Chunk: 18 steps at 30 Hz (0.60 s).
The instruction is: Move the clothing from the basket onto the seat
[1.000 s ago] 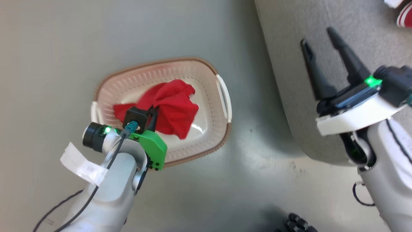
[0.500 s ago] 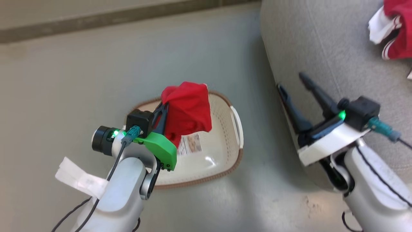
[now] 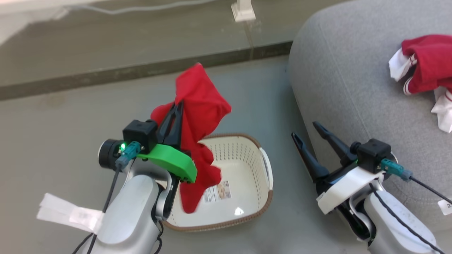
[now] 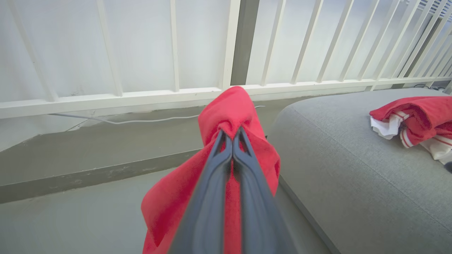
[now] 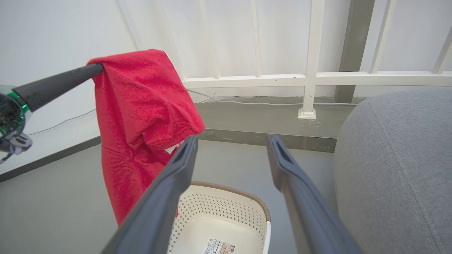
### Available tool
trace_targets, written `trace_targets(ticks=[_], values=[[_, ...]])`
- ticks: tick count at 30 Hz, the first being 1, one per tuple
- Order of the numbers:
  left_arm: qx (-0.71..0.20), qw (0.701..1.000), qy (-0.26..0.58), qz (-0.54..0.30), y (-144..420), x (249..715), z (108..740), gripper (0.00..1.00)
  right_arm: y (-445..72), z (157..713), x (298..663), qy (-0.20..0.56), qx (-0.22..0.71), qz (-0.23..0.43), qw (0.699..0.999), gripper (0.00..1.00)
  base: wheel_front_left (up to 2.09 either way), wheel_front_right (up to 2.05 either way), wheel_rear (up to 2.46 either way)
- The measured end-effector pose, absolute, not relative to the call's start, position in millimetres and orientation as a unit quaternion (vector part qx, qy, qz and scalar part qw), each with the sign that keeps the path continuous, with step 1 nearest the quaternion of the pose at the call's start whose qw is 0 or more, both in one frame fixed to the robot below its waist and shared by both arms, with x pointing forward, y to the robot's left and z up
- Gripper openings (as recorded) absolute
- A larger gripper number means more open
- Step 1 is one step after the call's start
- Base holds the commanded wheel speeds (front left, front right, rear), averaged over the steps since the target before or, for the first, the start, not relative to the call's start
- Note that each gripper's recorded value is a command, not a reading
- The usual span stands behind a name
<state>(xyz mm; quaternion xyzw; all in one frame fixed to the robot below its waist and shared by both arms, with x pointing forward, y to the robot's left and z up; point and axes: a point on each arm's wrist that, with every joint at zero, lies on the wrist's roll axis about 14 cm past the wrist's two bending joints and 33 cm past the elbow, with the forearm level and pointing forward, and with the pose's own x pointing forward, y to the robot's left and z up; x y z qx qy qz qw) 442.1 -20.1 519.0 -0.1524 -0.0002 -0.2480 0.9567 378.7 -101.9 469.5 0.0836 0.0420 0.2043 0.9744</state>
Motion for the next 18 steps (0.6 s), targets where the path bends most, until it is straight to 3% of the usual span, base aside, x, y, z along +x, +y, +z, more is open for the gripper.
trace_targets(ticks=[7, 18], values=[[-0.180, 0.944, -0.097, -0.259, -17, 430, 593, 0.00, -86, 487, 367, 0.021, 0.089, 0.222, 0.971, 1.00, 0.00, 0.00, 0.00], [-0.205, 0.922, -0.163, -0.287, -22, 401, 642, 0.00, -75, 497, 353, 0.009, 0.091, 0.235, 0.968, 1.00, 0.00, 0.00, 0.00]])
